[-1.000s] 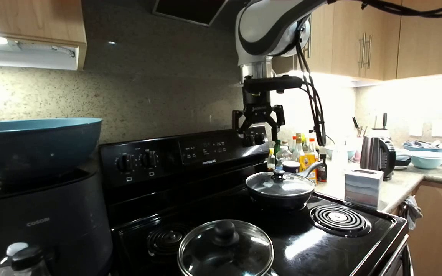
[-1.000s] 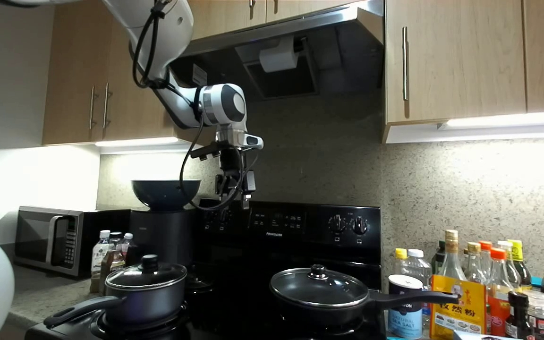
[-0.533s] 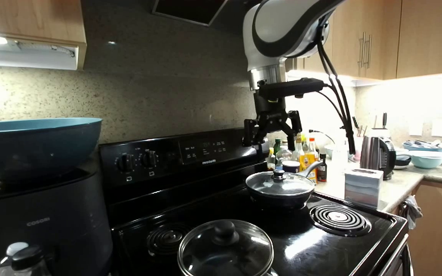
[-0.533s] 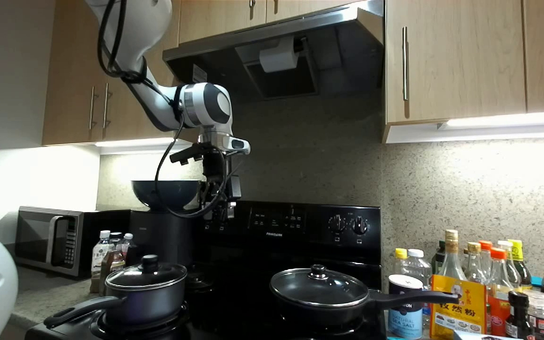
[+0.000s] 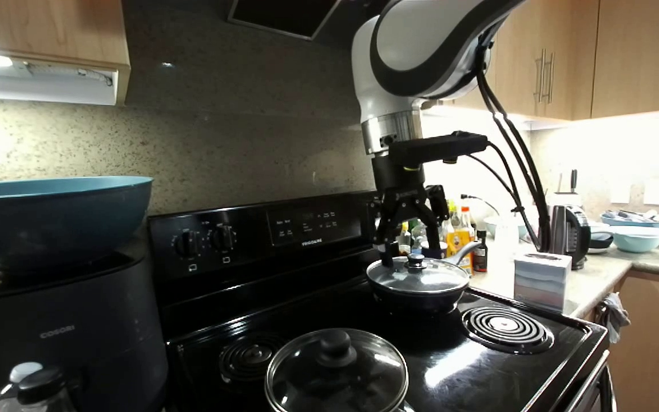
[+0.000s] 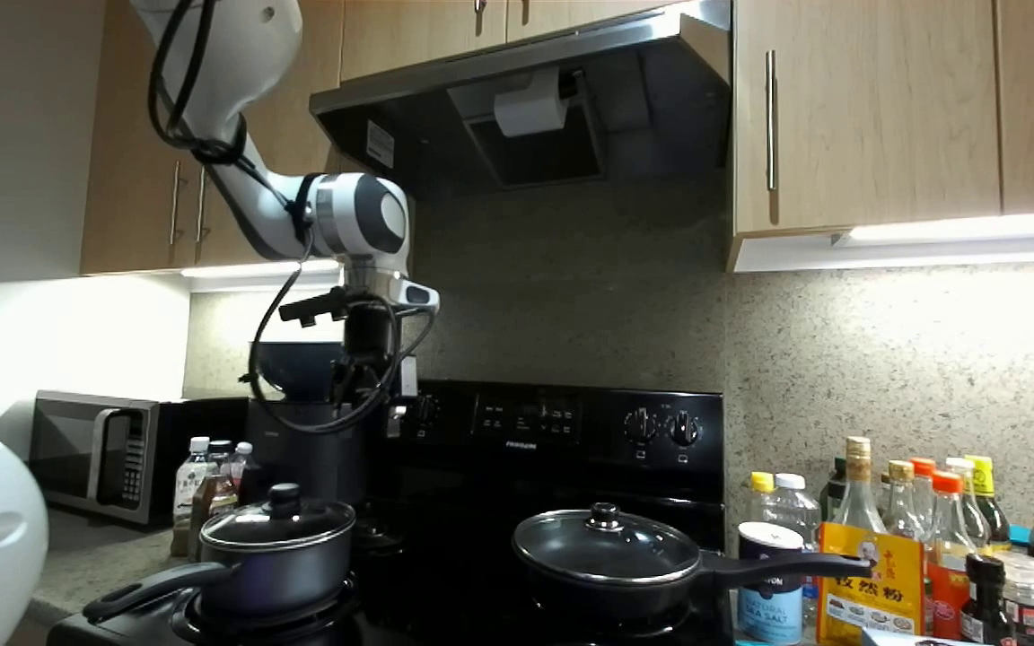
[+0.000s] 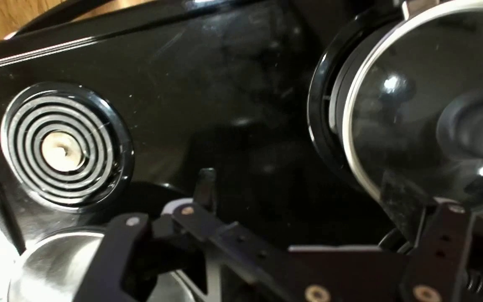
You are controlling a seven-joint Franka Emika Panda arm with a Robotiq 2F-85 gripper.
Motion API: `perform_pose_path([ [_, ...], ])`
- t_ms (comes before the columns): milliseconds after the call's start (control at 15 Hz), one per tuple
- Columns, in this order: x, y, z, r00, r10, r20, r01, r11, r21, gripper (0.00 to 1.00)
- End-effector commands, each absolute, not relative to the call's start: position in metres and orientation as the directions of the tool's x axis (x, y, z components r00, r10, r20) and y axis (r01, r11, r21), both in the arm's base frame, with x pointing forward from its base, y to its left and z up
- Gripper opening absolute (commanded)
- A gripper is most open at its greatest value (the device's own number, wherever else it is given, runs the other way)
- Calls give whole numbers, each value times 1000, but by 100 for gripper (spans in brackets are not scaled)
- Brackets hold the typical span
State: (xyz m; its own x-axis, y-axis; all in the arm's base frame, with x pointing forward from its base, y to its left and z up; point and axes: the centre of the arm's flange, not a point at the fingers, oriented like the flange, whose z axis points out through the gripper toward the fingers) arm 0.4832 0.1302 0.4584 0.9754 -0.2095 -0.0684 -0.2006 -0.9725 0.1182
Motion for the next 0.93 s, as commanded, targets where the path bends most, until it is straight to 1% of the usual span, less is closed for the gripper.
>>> perform_pose_path([
  [0, 426, 178, 428, 987, -26, -158, -10, -995, 103, 100],
  [133, 414, 196, 417, 982, 43, -184, 67, -989, 129, 100],
  [200, 434, 192, 420, 987, -23, -161, -1, -991, 135, 100],
  [333, 422, 205, 413, 985, 11, -174, 36, -989, 145, 100],
  [467, 422, 204, 414, 984, 16, -175, 42, -989, 144, 100],
  [600, 415, 216, 399, 972, 103, -209, 134, -982, 135, 100],
  [867, 398, 244, 364, 914, 290, -285, 321, -945, 65, 100],
])
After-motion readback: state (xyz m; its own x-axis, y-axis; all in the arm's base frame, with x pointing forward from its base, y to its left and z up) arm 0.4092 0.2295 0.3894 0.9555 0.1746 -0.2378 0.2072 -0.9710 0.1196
